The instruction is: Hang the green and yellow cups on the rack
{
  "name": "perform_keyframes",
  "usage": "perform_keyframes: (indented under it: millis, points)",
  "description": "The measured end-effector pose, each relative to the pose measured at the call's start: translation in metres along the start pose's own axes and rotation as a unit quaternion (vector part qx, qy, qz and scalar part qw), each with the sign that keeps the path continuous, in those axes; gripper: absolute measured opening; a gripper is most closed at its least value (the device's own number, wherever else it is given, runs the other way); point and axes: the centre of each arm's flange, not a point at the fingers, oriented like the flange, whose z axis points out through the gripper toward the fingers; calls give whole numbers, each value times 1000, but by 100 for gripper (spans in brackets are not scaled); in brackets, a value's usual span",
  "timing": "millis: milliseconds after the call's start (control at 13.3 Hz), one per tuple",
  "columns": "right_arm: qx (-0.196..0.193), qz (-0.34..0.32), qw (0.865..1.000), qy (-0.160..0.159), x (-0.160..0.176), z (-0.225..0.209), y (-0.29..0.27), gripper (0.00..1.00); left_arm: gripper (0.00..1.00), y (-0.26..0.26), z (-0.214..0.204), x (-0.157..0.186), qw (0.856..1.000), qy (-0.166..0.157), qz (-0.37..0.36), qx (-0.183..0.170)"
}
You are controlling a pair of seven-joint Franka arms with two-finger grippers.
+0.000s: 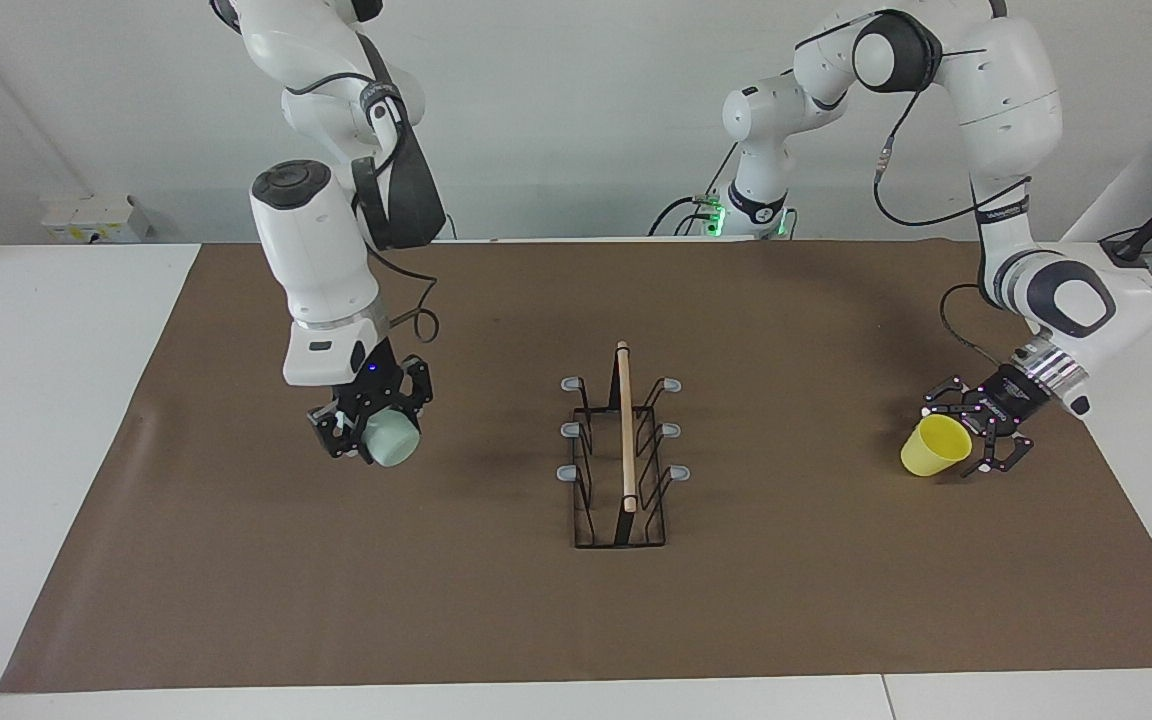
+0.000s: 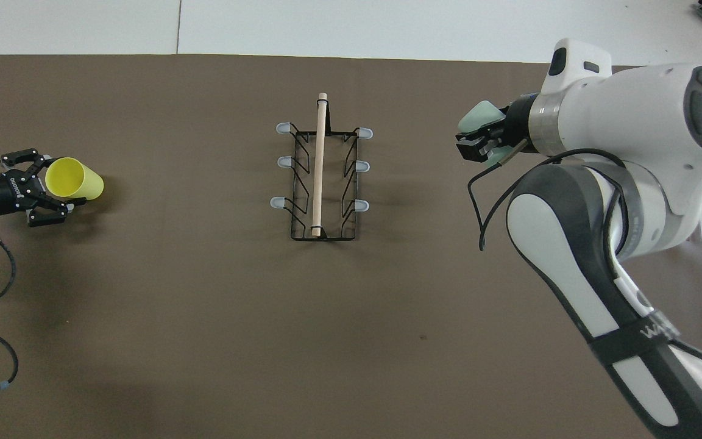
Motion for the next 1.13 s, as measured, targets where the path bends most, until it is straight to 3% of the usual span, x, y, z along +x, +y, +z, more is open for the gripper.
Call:
perform_keyframes:
  millis: [301, 602, 827, 1128]
  points:
    - [56, 70, 990, 108, -11, -6, -43, 68, 100, -1, 6, -5, 1000, 3, 4, 1]
    - [124, 148, 957, 215, -33, 17, -97, 68, 100, -7, 16, -19, 1000, 11, 15, 1]
    - [145, 187, 932, 273, -64, 30, -124, 68, 70, -16, 26, -34, 999, 21, 44, -1]
    - [183, 198, 898, 349, -102, 61, -148, 68, 70, -17, 17, -46, 997, 22, 72, -10]
